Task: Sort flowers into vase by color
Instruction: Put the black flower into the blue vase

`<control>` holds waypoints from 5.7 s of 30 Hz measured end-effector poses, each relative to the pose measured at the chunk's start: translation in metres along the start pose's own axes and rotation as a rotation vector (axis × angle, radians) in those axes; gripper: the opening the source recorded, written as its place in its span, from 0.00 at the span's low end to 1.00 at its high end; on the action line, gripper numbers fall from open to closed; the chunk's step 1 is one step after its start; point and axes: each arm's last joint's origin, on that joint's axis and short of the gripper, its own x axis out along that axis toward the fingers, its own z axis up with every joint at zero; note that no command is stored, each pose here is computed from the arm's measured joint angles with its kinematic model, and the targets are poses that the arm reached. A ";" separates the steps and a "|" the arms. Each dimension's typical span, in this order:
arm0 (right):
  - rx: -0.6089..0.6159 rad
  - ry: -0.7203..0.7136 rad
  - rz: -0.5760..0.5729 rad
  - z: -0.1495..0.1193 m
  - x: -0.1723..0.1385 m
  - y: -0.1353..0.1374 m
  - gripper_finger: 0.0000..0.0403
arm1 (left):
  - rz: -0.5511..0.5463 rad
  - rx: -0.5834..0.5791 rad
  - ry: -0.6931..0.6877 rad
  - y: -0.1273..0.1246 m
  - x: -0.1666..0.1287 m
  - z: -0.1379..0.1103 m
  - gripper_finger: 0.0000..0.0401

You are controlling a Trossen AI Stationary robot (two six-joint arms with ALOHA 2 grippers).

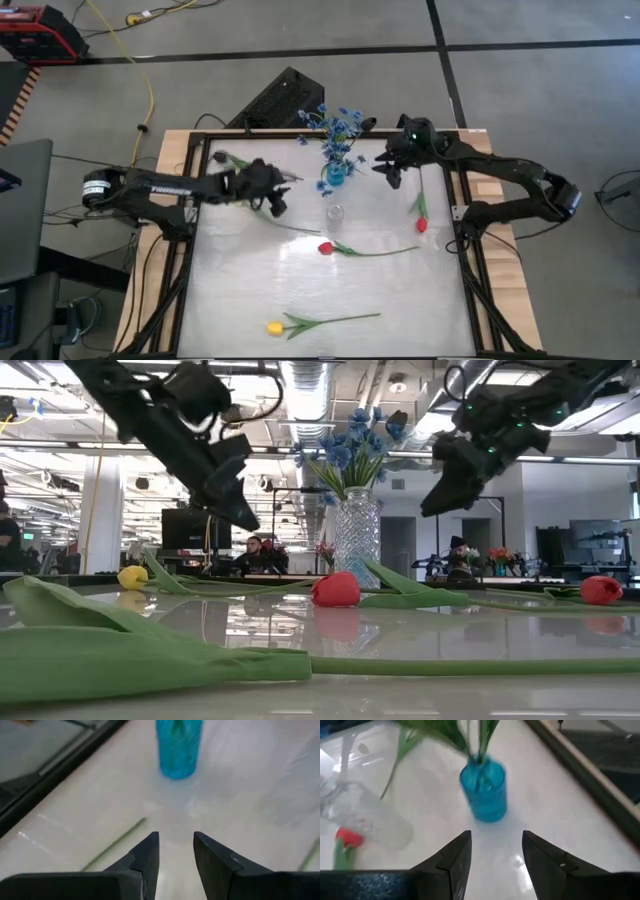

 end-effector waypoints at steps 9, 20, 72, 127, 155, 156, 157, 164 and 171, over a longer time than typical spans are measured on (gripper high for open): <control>-0.074 -0.058 0.126 -0.011 0.002 0.039 0.50 | 0.012 0.155 0.282 0.091 0.024 0.008 0.26; -0.198 -0.067 0.263 -0.010 0.008 0.079 0.49 | -0.023 0.573 0.638 0.114 0.068 0.005 0.26; -0.924 -0.486 0.477 -0.017 -0.016 0.216 0.49 | -0.380 0.112 0.606 -0.059 -0.082 0.038 0.00; -1.353 -0.008 -0.247 -0.008 0.107 0.299 0.21 | -0.533 -0.265 0.499 -0.132 -0.024 0.038 0.00; -0.980 -0.007 0.363 0.005 0.058 0.273 0.05 | -0.436 0.196 0.098 -0.115 -0.058 0.066 0.25; -0.961 -0.036 0.393 0.004 0.054 0.269 0.05 | -0.417 0.202 0.035 -0.115 -0.062 0.069 0.26; -0.932 -0.078 0.418 0.005 0.049 0.264 0.05 | -0.409 0.204 -0.028 -0.114 -0.067 0.070 0.26; -0.654 -0.493 0.575 0.007 0.025 0.229 0.05 | -0.494 0.217 -0.422 -0.114 -0.078 0.048 0.25; -0.403 -0.653 0.541 0.020 0.031 0.212 0.05 | -0.500 0.244 -0.801 -0.112 -0.079 0.036 0.25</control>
